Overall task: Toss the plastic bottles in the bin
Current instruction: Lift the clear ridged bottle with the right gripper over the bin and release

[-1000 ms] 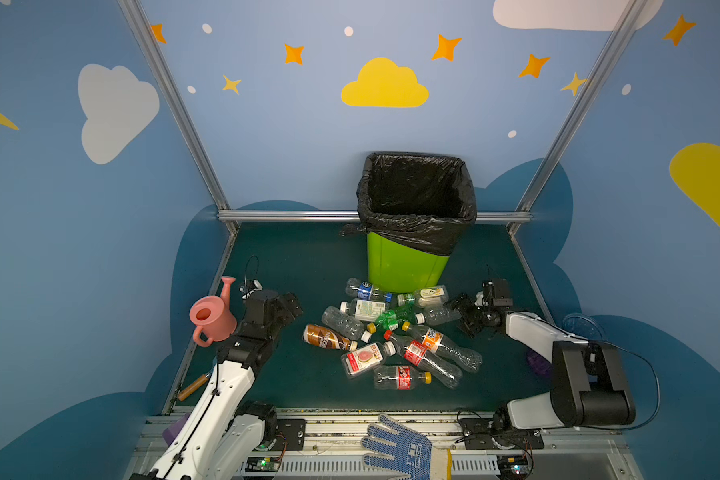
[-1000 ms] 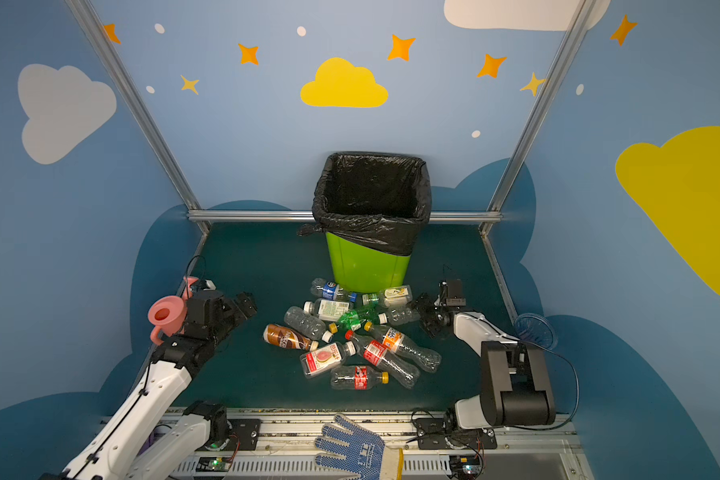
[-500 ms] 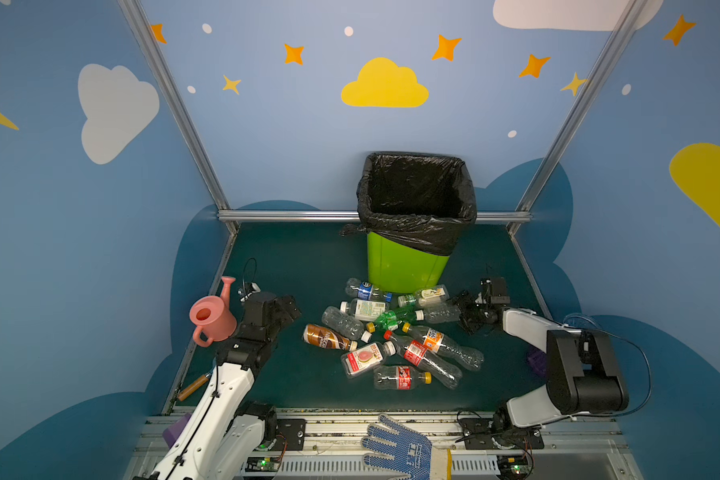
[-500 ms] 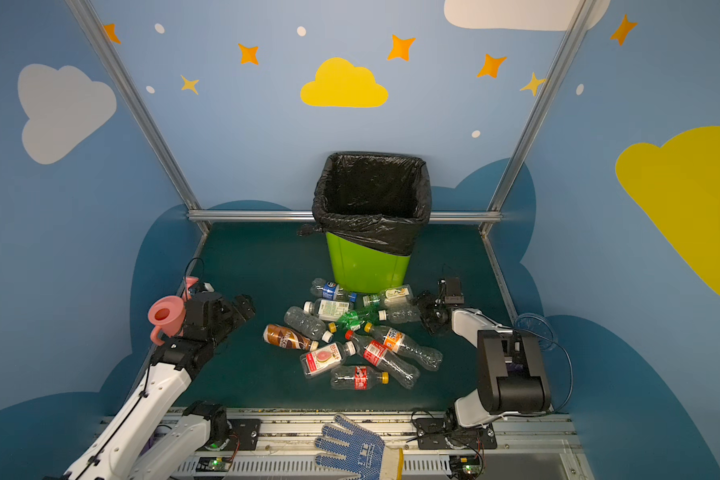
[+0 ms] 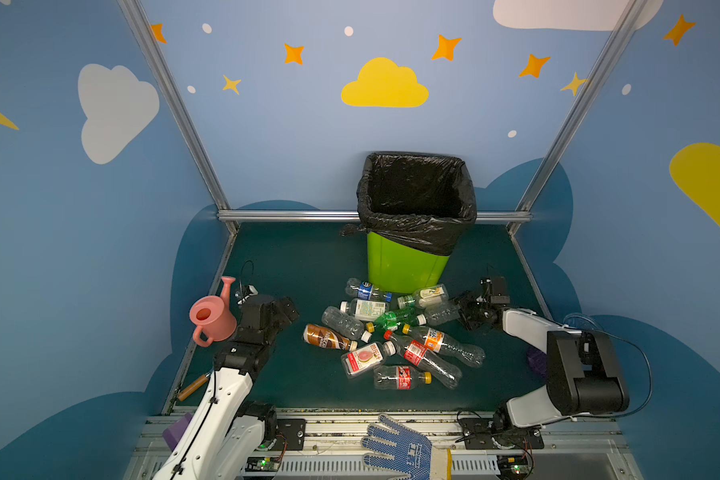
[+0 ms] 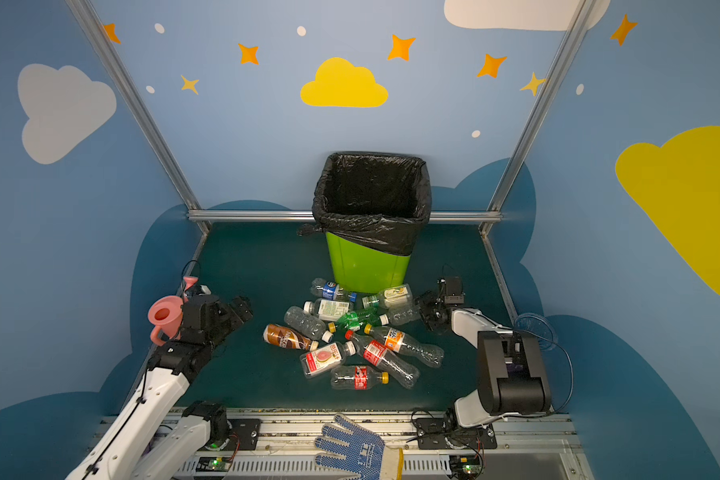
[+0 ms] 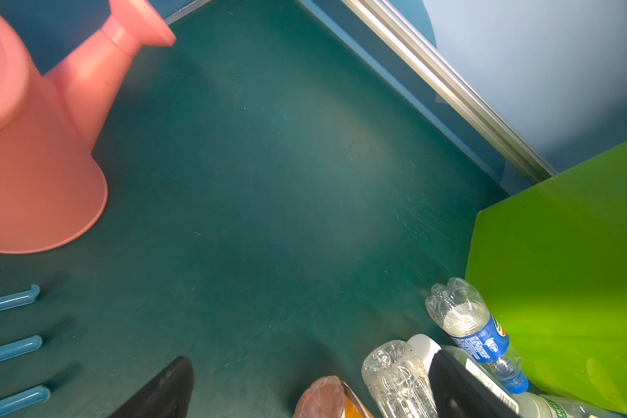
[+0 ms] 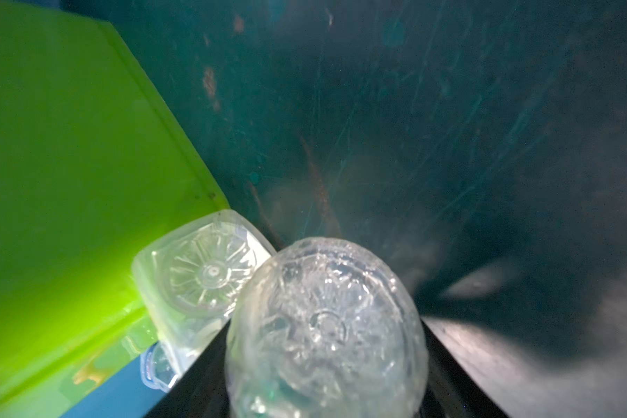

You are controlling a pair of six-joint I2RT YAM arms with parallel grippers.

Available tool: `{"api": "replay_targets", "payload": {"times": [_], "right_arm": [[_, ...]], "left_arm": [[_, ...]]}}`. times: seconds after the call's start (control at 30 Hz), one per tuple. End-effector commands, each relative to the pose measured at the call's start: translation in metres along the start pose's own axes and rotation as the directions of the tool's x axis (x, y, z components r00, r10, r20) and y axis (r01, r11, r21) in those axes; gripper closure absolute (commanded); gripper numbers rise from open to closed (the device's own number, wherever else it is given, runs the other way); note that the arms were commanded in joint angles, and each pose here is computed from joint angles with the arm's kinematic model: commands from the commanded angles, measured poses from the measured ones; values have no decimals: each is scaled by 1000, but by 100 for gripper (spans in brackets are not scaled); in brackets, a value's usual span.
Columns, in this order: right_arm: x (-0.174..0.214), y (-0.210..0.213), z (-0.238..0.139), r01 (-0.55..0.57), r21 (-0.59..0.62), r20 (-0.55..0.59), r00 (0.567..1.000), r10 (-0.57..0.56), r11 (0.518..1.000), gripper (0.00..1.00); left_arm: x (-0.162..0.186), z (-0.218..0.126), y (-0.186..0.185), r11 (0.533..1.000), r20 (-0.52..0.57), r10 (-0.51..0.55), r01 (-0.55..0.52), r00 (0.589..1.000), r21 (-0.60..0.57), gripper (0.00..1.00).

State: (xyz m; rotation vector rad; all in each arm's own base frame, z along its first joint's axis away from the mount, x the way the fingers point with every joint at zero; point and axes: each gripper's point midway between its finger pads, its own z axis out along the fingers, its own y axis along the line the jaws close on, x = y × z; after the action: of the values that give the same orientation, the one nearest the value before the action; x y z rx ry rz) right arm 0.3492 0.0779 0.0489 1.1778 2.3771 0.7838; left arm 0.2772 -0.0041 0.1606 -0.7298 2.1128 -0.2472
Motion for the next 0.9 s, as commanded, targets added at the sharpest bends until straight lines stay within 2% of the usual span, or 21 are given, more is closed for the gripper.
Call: {"api": "replay_targets", "payload": {"times": [0.0,0.13,0.37,0.47,0.57,0.63,0.7,0.73,0.8,0.87], "right_arm": [[-8,11,-13,-1,-27,54,999,3,1000,41],[-12,22,-25,12,-54,78,997,-7,998,45],[-21,44,-58,53,-96,148,988,-39,994,47],[-35,64,-91,98,-129,232,970,-66,987,47],[-65,97,-151,194,-188,356,927,-117,963,49],[-89,123,-210,269,-223,463,875,-141,937,49],[-110,151,-289,364,-236,596,786,-162,901,49],[-116,163,-326,408,-233,658,735,-166,882,49],[-119,188,-409,507,-201,790,590,-168,838,48],[-113,207,-470,569,-181,867,477,-142,802,46]], "left_arm": [[4,0,6,1000,-5,-12,12,1000,-19,0],[6,0,8,1000,-6,-23,23,1000,-18,0],[10,-1,13,999,-5,-44,44,999,-24,0],[11,1,19,997,5,-62,62,998,-46,0],[14,5,25,995,4,-78,78,997,-68,0],[17,11,29,992,-6,-93,92,996,-81,0],[21,17,33,989,-27,-115,112,993,-95,0],[24,20,34,987,-42,-126,121,991,-105,0],[29,25,37,982,-73,-155,145,985,-120,0],[34,28,38,979,-97,-173,160,980,-125,0]]}}
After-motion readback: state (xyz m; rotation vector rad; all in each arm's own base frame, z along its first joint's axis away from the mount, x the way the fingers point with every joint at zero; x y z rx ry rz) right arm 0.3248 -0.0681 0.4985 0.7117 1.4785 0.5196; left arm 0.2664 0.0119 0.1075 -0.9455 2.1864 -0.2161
